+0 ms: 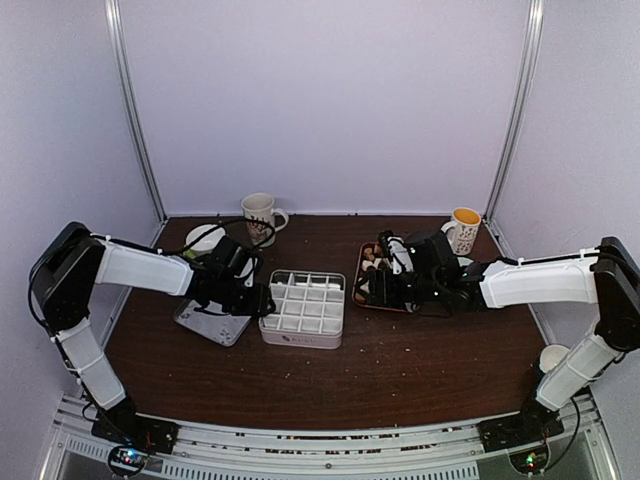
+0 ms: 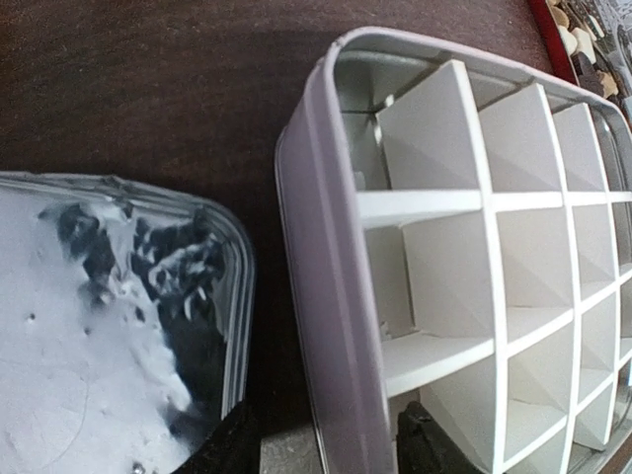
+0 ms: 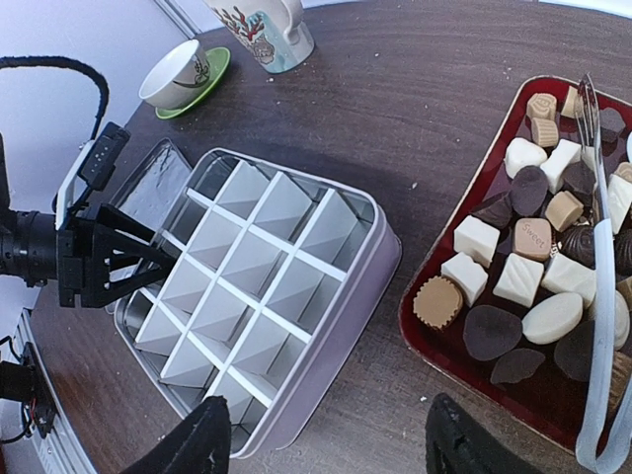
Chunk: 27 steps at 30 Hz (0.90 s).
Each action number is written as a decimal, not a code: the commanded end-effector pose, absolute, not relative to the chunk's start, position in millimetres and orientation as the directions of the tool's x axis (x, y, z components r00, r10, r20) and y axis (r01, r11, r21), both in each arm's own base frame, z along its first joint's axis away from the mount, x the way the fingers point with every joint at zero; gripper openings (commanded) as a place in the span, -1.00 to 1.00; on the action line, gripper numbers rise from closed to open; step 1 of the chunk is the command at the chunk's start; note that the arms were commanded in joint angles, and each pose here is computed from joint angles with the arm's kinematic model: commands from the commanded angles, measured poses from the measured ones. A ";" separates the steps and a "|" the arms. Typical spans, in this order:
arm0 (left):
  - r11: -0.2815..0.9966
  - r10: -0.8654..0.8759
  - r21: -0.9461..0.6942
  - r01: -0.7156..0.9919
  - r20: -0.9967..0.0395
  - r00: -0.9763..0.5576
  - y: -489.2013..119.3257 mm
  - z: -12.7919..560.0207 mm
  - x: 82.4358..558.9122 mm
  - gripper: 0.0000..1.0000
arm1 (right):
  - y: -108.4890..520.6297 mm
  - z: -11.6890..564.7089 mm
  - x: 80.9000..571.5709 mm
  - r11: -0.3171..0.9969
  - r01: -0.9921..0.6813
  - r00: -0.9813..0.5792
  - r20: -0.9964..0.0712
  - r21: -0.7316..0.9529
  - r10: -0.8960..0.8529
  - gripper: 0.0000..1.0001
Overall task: Pack the chocolate
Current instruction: Put down the box lid at the corner of the board, then pick up the clamp from the plate.
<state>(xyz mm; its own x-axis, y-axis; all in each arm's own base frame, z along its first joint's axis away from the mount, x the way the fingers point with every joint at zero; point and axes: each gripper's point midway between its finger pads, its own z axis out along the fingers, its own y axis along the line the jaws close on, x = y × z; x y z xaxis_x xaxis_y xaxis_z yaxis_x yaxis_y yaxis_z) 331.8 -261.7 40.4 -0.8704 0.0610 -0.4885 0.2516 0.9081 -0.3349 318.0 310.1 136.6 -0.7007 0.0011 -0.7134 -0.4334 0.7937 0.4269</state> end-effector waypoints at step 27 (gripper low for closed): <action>0.912 -0.053 -0.386 0.142 -0.455 -0.889 -258.1 54.4 294.9 -0.61 | 308.6 133.5 319.0 0.789 -0.418 -0.701 -0.712 0.450 0.035 0.37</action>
<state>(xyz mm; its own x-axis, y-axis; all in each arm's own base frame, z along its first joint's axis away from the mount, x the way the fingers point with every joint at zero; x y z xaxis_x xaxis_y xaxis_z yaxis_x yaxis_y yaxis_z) 303.7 -253.0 50.6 -0.8913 0.0095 -0.4532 0.1864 0.9190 -0.3473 317.0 309.5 134.0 -0.7034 0.0067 -0.7107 -0.4295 0.7927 0.4326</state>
